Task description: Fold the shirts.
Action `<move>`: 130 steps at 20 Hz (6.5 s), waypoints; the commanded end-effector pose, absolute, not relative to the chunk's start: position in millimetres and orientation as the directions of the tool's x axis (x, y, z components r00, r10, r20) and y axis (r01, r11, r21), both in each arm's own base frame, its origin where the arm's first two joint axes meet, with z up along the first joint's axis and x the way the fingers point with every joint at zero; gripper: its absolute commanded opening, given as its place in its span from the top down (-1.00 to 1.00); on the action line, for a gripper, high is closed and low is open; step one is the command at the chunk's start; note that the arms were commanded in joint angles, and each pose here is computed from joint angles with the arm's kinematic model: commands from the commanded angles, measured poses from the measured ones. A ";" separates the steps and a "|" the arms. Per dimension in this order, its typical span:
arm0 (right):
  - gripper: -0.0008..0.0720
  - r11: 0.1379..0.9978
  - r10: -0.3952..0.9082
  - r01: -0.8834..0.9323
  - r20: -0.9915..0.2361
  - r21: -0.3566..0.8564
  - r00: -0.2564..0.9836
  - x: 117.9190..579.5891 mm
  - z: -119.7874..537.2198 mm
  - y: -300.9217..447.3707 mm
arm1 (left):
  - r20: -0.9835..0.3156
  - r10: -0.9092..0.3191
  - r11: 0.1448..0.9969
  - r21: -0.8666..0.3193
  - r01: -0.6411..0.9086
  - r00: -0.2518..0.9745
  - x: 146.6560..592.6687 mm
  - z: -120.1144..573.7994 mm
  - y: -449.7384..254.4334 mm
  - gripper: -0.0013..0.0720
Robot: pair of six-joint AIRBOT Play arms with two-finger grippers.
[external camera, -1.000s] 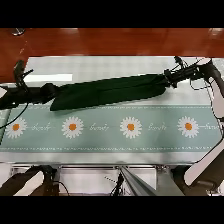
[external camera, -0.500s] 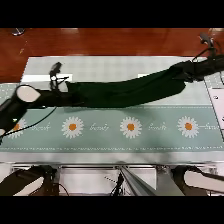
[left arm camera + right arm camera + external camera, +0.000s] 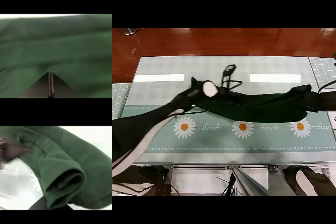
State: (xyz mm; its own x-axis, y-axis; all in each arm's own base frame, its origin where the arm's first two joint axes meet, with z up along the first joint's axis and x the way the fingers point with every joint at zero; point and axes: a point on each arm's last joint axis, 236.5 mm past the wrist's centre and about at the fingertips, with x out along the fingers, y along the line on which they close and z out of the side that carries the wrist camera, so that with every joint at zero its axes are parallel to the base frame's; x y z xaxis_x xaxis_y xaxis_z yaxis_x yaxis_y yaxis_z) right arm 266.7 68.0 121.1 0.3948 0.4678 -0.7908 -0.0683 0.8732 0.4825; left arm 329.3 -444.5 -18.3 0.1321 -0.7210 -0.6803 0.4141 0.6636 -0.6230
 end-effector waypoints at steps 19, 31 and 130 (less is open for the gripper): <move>0.89 0.722 0.689 -0.343 -0.669 0.601 0.280 338.2 134.9 232.9 | -0.741 -0.452 0.887 -0.434 0.159 0.497 430.3 170.1 -113.5 0.86; 0.89 0.632 0.737 -0.355 -0.676 0.689 0.000 410.6 26.6 396.6 | -0.633 -0.430 0.873 -0.473 0.118 0.643 224.6 129.0 -99.1 0.86; 0.89 0.576 -0.170 0.573 -0.601 0.583 0.781 260.6 220.7 -183.9 | -0.534 -0.465 0.816 -0.569 0.108 0.706 287.7 96.6 -105.8 0.86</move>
